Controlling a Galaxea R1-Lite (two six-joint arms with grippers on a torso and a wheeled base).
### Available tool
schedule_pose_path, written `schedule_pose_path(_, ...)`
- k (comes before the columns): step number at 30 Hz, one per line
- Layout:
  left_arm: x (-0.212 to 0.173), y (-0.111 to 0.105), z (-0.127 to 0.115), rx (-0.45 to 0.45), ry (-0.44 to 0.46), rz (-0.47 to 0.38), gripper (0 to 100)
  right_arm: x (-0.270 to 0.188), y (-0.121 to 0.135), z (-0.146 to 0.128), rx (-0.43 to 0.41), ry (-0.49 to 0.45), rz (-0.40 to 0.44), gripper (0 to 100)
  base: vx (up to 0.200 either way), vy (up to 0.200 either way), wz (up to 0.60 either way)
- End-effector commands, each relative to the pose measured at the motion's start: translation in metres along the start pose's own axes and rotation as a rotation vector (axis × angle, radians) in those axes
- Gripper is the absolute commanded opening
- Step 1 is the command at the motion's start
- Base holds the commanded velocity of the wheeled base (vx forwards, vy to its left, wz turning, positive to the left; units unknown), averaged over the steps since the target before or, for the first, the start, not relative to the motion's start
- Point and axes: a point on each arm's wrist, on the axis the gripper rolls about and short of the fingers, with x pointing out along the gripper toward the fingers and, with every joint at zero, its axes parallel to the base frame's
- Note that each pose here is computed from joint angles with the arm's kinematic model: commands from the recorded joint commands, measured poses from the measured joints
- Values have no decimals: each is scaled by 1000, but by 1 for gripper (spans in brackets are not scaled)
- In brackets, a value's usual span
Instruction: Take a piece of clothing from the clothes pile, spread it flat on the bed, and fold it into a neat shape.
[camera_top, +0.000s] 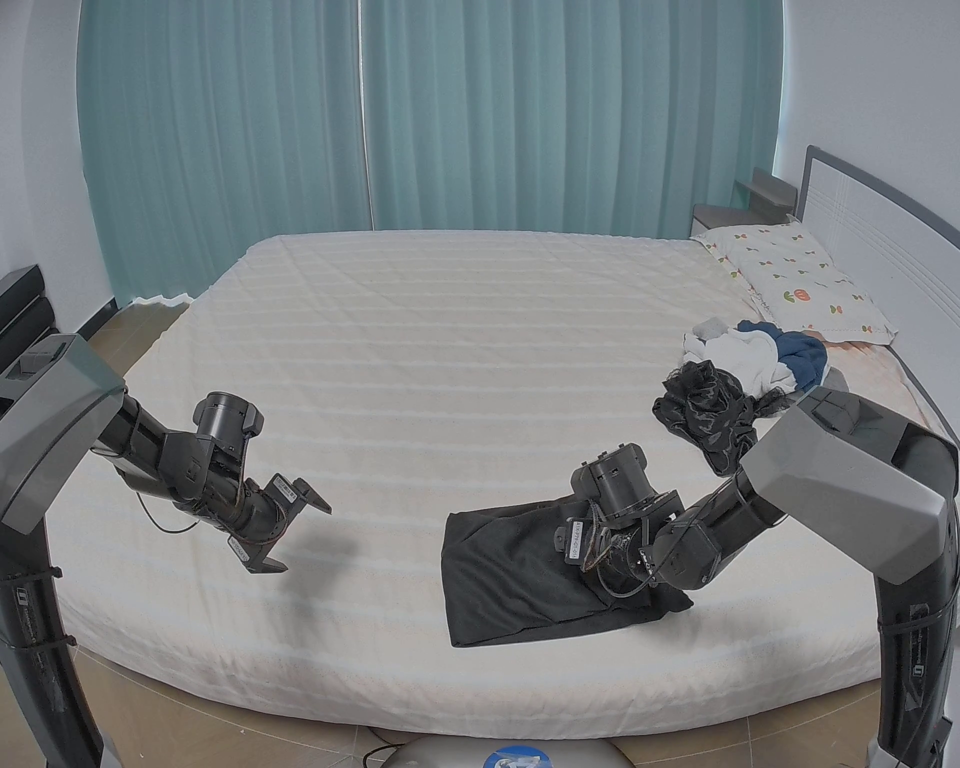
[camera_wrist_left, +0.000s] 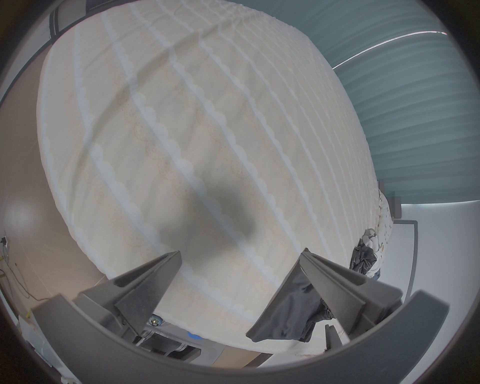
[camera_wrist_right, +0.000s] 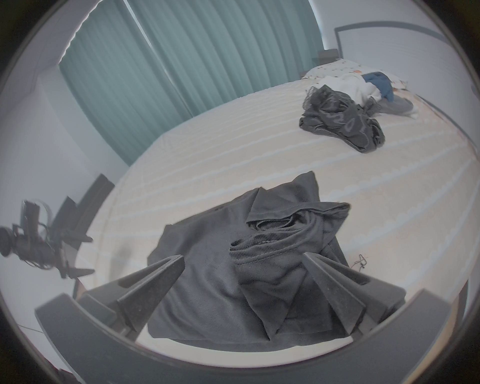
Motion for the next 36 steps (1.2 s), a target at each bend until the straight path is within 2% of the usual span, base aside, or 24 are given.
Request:
schedule_pose_path(1,1,0,0,-1,2,3,100,2,-3,-1,-1,5,-11,0,0,0,0)
schedule_pose_path(3,1,0,0,-1,2,3,100,1,-3,-1,1,5,-11,0,0,0,0)
schedule_pose_path(14,2,1,-1,2,3,6,100,-43,-54,-1,30,53,-72,0,0,0,0)
schedule_pose_path(18,2,1,-1,2,3,6,100,-51,-73,-7,49,101,-72,0,0,0,0)
schedule_pose_path(26,2,1,-1,1,3,8,100,-51,-91,-22,74,195,-65,0,0,0,0)
schedule_pose_path(36,2,1,-1,1,3,8,100,-35,-116,-29,120,176,-85,0,0,0,0)
